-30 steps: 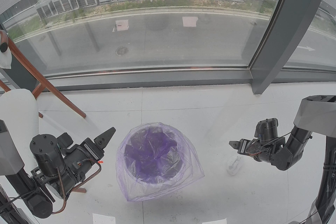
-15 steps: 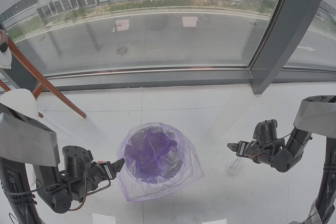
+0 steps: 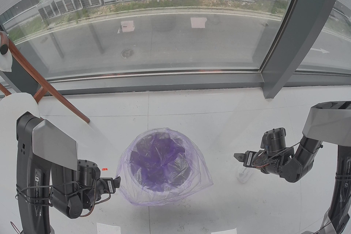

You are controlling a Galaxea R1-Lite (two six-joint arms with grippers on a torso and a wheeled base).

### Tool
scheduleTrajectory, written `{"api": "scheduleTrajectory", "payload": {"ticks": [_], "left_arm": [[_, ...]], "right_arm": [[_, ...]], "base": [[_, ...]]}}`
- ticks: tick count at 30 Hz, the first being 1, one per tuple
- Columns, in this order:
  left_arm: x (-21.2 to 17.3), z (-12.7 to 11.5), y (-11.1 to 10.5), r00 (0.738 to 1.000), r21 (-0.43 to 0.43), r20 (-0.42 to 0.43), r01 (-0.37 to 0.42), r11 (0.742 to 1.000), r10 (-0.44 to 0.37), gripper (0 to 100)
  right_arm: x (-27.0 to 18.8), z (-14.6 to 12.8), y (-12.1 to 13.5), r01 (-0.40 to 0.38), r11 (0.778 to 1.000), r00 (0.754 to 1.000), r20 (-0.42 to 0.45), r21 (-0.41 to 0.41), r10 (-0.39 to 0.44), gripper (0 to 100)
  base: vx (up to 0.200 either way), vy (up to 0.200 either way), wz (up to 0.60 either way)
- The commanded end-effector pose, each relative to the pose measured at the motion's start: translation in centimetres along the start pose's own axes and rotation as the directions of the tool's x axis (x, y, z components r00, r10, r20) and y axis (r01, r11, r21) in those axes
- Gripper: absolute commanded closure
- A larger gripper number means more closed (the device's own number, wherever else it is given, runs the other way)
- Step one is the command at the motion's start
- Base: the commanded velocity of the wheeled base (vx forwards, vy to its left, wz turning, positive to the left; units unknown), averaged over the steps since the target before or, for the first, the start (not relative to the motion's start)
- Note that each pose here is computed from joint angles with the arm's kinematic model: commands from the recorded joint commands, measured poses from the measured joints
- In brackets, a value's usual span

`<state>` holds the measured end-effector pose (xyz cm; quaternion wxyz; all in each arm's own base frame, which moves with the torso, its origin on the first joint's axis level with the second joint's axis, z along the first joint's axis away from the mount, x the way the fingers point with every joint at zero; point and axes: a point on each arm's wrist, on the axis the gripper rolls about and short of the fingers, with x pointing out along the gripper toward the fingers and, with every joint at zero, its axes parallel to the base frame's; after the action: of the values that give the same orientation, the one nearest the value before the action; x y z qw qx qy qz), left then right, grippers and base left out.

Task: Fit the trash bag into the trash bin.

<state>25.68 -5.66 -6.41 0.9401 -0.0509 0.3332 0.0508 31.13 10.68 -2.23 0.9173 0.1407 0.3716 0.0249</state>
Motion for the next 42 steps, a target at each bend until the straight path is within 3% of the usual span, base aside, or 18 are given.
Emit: {"api": "scheduleTrajectory", "payload": {"ticks": [1, 10, 13, 17, 24, 30, 42], "left_arm": [[1.5, -1.6, 1.3, 0.998, -0.005, -0.040, -0.058, 0.998, 0.057, 0], [1.0, -1.0, 0.9, 0.999, -0.028, -0.021, -0.030, 0.999, 0.030, 0], [-0.7, 1.8, 0.5, 0.997, -0.099, 0.081, 0.004, 0.995, 0.004, 0], [-3.8, 5.3, -0.3, 0.971, -0.177, 0.235, 0.098, 0.979, -0.054, 0], [-8.9, 7.6, -0.2, 0.927, -0.179, 0.354, 0.200, 0.963, -0.126, 0], [-10.5, 7.5, 0.2, 0.919, -0.243, 0.365, 0.248, 0.938, -0.148, 0], [-10.6, 7.4, 0.3, 0.922, -0.247, 0.364, 0.236, 0.940, -0.136, 0]], "right_arm": [[0.2, -0.6, 0.2, -0.001, 1.000, 1.000, -0.017, -0.010, 0.001, 0], [-0.1, -0.1, -0.3, 0.009, 1.000, 1.000, -0.003, 0.005, -0.009, 0], [-0.4, 0.2, -1.1, 0.029, 0.999, 1.000, 0.000, 0.021, -0.029, 0], [-0.6, 0.2, -2.0, 0.052, 0.998, 0.999, -0.008, 0.036, -0.052, 0], [-0.4, 0.2, -2.6, 0.054, 0.997, 0.998, 0.015, 0.051, -0.055, 0], [-0.4, 0.8, -3.0, 0.041, 0.998, 0.997, 0.063, 0.056, -0.045, 0], [1.9, 3.3, -4.2, 0.058, 0.997, 0.990, 0.128, 0.057, -0.065, 0]], "base": [[0.000, 0.000, 0.00], [0.000, 0.000, 0.00], [0.000, 0.000, 0.00], [0.000, 0.000, 0.00], [0.000, 0.000, 0.00], [-0.200, 0.000, 0.00], [-0.200, 0.000, 0.00]]}}
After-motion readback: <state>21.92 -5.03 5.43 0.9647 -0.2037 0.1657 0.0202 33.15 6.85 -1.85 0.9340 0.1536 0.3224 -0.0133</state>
